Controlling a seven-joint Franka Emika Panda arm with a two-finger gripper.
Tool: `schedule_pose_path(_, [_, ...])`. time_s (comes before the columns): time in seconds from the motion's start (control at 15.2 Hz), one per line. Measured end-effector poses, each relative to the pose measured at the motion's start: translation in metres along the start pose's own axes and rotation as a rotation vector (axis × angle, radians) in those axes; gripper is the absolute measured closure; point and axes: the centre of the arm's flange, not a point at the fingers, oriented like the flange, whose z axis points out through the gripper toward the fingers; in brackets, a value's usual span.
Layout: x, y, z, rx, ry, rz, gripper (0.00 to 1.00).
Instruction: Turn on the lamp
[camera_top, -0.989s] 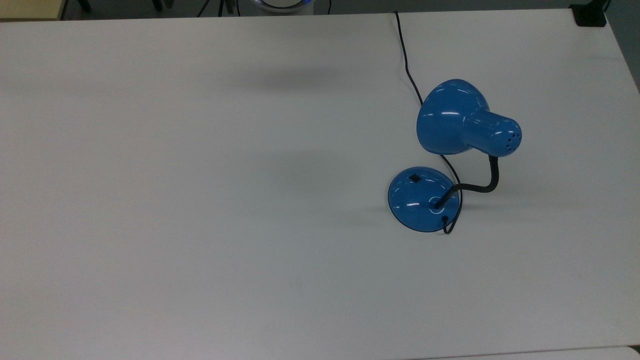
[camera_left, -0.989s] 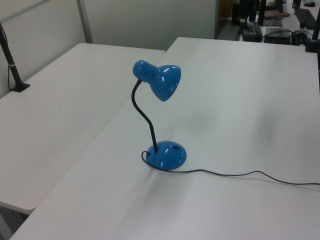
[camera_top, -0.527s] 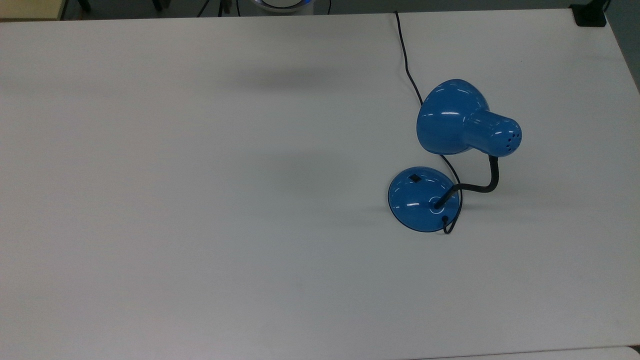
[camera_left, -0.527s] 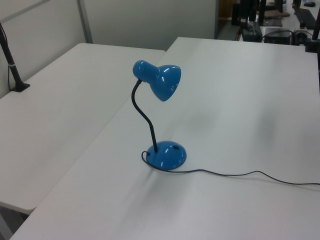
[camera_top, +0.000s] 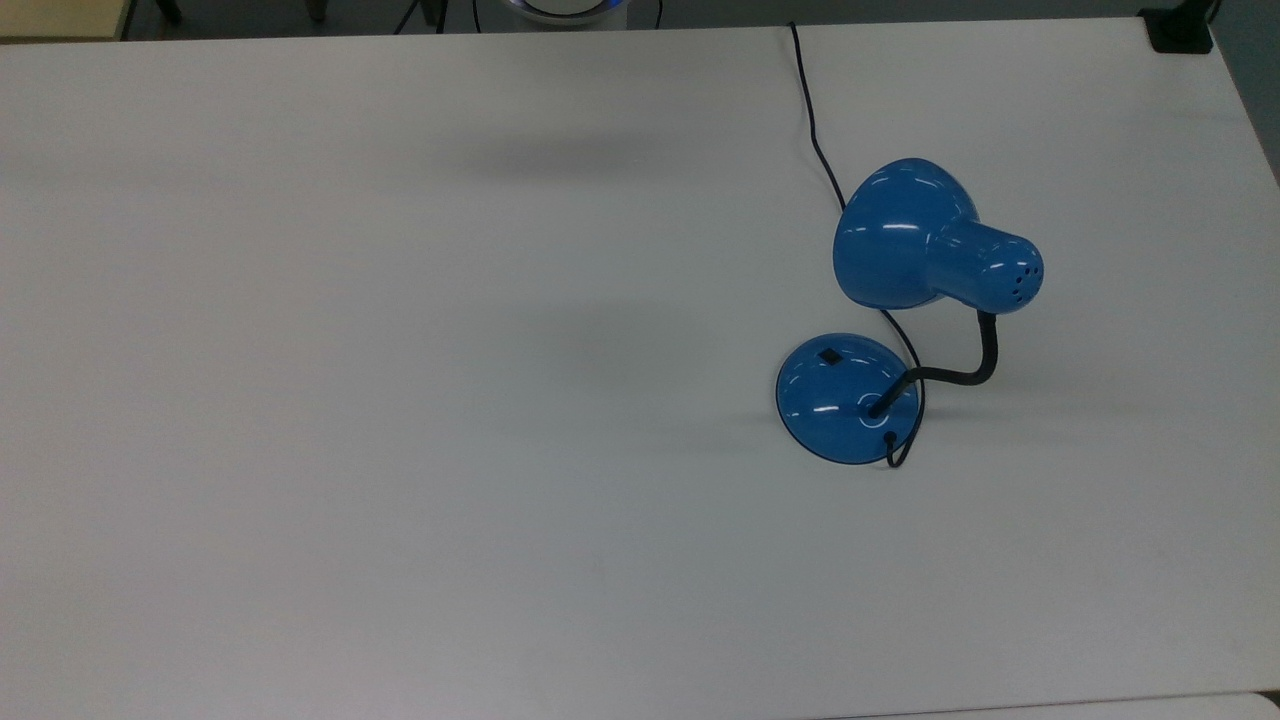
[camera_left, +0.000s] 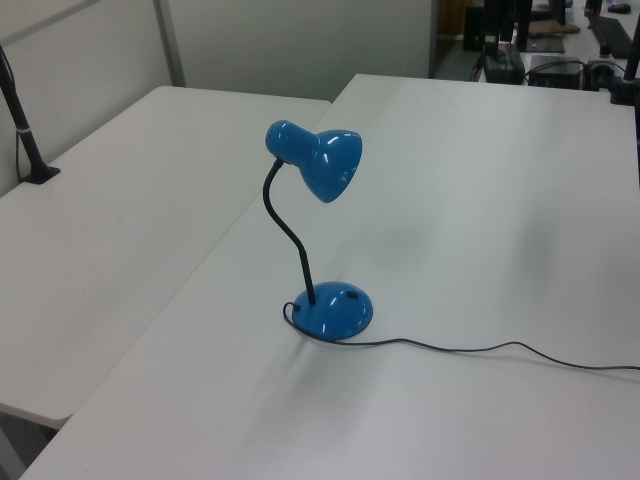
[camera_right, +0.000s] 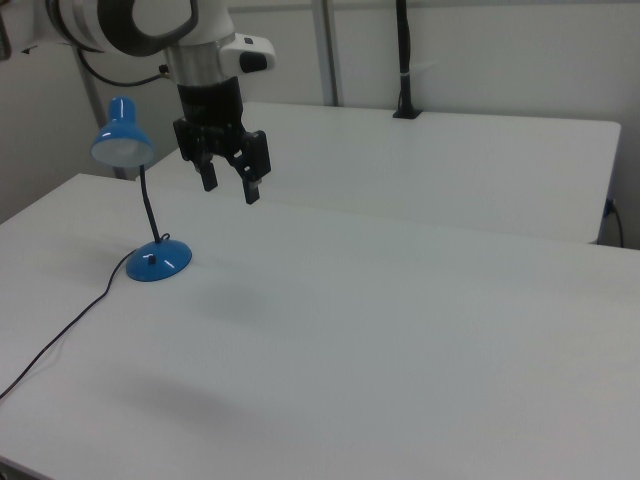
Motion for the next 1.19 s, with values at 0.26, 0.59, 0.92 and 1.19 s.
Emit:
schedule_pose_path(0.26, [0.0,0.001,0.0,0.014,0.002,-0.077,0.56])
schedule_pose_path(0.59, [0.0,-0.003,0.001,0.018,0.001,-0.174,0.99])
schedule_pose_path(0.92, [0.001,-0.063,0.009,0.062,-0.008,-0.445,0.99])
schedule_pose_path(1.19, [-0.006,-0.132,0.015,0.094,-0.019,-0.585,0.99])
